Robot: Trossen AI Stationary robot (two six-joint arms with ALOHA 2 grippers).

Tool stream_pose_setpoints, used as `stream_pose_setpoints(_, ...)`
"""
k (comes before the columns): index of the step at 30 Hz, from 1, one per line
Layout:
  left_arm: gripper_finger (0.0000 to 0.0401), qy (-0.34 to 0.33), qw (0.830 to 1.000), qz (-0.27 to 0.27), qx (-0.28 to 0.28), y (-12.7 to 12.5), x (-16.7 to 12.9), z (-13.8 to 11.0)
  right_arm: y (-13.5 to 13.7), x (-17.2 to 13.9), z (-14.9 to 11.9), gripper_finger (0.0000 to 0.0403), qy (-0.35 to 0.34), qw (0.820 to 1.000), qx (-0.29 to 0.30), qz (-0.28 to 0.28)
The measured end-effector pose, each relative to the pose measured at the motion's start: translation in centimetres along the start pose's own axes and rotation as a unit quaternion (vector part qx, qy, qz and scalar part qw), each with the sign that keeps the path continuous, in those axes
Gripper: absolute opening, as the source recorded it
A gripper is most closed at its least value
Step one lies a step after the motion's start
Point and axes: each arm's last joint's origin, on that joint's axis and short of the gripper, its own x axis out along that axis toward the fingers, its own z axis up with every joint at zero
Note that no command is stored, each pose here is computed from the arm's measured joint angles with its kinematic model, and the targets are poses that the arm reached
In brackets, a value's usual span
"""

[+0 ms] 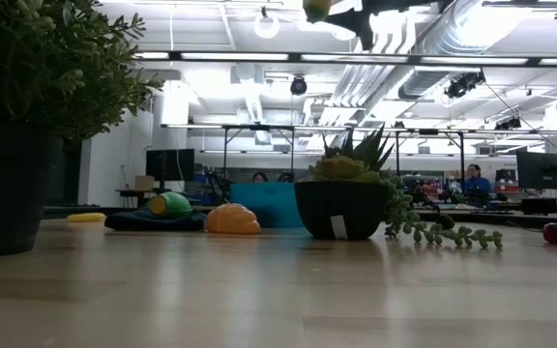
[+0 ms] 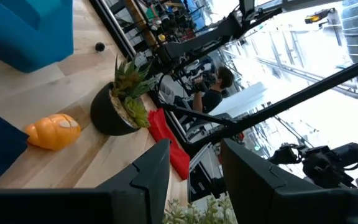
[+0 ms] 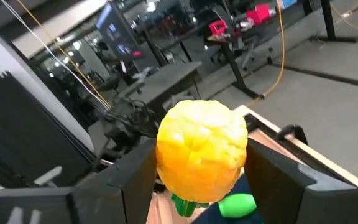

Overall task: Pick and placing Produce into tupperware
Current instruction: Put the yellow pineapple into the blue bin

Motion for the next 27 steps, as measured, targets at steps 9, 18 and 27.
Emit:
stream_pose_setpoints(9,0.0131,0.003,1.0,-0.001,0.0,0.0,0.0,0.0,-0.8,3.2,1.5,0.0211,0.084,0.995,-0.024,-0.04)
stream_pose_setpoints(18,0.0131,0.003,1.0,-0.001,0.0,0.0,0.0,0.0,-1.1,5.5,2.5,0.0211,0.166,0.978,-0.059,-0.112)
stream_pose_setpoints(27,0.0131,0.003,1.0,-0.001,0.0,0.0,0.0,0.0,-1.8,7.1,2.3,0.0211,0.191,0.972,-0.057,-0.127)
